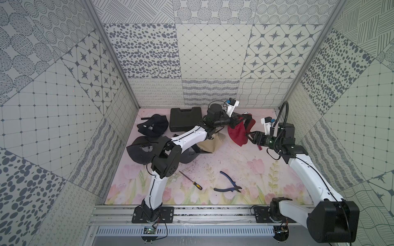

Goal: Open the adjustable buckle of the baseball cap
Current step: Pull the adjustable strap on the baseball cap, then place the baseball cap at the center of the board.

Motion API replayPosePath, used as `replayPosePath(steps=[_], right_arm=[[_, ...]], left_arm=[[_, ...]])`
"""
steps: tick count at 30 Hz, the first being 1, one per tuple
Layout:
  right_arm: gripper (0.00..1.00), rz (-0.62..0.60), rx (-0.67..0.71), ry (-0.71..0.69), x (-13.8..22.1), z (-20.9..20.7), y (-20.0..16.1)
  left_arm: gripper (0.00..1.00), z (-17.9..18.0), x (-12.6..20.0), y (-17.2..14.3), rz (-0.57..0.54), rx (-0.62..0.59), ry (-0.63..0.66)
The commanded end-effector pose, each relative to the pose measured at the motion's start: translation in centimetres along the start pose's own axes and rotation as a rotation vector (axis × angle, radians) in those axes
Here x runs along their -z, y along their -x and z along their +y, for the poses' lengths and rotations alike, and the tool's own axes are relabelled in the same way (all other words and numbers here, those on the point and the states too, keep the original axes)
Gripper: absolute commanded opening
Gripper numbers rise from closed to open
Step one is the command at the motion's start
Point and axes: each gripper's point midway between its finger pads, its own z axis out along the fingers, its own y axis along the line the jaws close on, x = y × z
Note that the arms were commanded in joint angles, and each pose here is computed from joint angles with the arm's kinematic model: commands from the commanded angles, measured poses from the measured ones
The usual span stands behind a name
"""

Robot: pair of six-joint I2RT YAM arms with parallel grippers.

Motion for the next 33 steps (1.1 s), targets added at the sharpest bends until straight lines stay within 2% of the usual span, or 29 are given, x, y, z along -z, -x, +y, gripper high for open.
replayPosePath(steps=[1, 6, 13, 22, 24, 25, 27, 29, 33], right_arm=[[0.91, -0.085, -0.045, -0.193, 2.4, -2.9, 1.5], [0.92, -0.151, -0.107, -0.255, 3.7, -4.8, 2.7], [0.90, -0.225, -0.173, -0.239, 4.1, -6.4, 3.8], [0.90, -0.207, -0.220, -0.283, 3.8, -8.8, 3.1], [0.91, -0.203, -0.217, -0.275, 3.5, -8.9, 3.0], [0.92, -0.199, -0.211, -0.270, 3.4, -8.8, 3.0], [0.94, -0.186, -0.194, -0.266, 3.1, -9.0, 2.8], [0.96, -0.183, -0.179, -0.283, 3.0, -9.3, 2.6], [0.98, -0.184, -0.144, -0.310, 3.1, -9.8, 2.5]], left_arm=[[0.00, -0.3, -1.2, 0.9, -0.029, -0.066, -0.045], [0.00, 0.2, -2.6, -0.7, 0.008, -0.057, -0.089], [0.00, 0.6, -5.6, -3.2, 0.056, -0.011, -0.184], [0.00, 3.7, -9.0, -6.7, 0.077, 0.018, -0.185], [0.21, 4.4, -9.3, -7.4, 0.085, 0.014, -0.171], [0.39, 4.9, -9.3, -7.4, 0.091, 0.005, -0.164], [0.57, 5.7, -9.1, -7.0, 0.084, -0.009, -0.153], [0.67, 6.3, -8.6, -6.0, 0.063, -0.023, -0.138], [0.76, 6.1, -7.2, -3.8, 0.077, -0.080, -0.116]])
